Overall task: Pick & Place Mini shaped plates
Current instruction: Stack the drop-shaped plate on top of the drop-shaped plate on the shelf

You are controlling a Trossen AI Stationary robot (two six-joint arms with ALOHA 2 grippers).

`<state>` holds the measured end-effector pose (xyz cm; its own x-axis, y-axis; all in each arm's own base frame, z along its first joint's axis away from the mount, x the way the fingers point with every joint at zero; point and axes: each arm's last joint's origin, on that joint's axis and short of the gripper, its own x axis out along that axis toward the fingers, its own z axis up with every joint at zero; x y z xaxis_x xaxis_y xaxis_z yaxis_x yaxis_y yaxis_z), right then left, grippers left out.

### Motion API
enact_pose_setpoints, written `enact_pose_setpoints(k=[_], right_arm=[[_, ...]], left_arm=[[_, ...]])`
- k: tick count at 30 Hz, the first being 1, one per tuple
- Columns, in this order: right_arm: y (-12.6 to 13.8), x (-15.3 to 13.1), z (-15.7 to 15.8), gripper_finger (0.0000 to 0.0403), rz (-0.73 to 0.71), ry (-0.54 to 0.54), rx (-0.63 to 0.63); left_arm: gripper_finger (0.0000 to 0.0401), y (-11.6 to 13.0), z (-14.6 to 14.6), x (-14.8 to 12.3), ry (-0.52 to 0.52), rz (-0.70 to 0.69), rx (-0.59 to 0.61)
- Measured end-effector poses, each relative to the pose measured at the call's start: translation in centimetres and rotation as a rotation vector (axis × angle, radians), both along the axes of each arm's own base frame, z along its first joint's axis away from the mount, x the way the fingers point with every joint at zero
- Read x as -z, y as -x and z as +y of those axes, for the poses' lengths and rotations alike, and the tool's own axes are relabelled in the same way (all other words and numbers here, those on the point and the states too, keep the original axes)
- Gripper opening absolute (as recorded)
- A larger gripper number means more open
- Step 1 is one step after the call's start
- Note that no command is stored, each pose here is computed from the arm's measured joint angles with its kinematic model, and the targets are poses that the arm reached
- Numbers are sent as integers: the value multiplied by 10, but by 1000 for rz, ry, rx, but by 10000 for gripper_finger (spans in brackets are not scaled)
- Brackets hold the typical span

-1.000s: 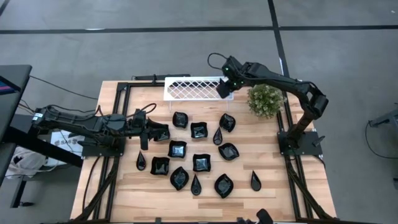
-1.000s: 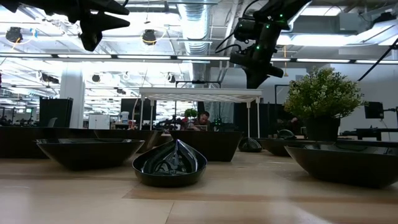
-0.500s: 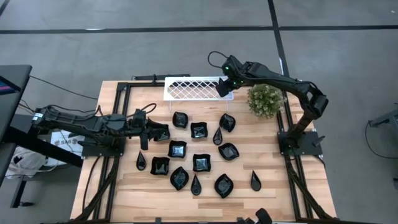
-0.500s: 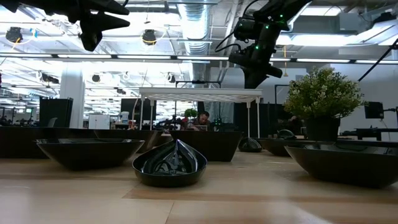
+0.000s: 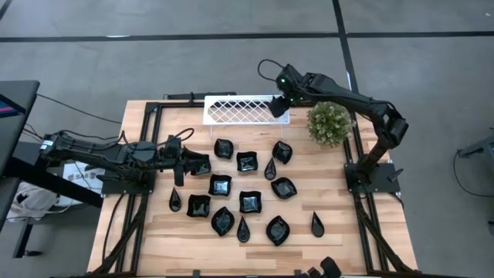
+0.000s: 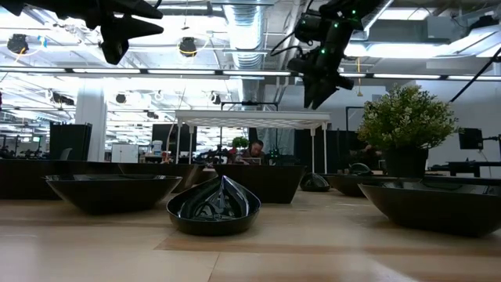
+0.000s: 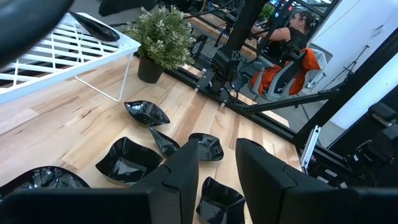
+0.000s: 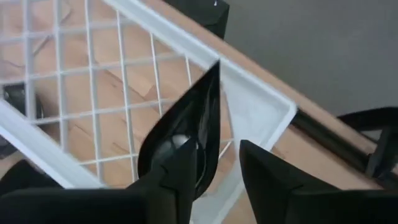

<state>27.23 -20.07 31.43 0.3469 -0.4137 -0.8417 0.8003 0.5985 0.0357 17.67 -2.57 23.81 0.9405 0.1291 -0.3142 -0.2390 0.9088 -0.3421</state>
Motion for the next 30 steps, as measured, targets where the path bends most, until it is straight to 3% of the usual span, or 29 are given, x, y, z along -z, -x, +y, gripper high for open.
enact_pose_setpoints(k=[7, 20, 24, 30], right_arm=[[6, -23, 10, 119, 91, 125, 16], [54, -102, 90, 118, -139, 306, -88], [77, -116, 126, 118, -193, 283, -171], [106, -115, 177, 118, -188, 143, -282]], left_arm=[[108, 4, 1, -3, -25, -11, 19], [108, 17, 3, 1, 19, 65, 0], [108, 17, 3, 1, 24, 66, -2], [108, 17, 3, 1, 18, 67, 0]])
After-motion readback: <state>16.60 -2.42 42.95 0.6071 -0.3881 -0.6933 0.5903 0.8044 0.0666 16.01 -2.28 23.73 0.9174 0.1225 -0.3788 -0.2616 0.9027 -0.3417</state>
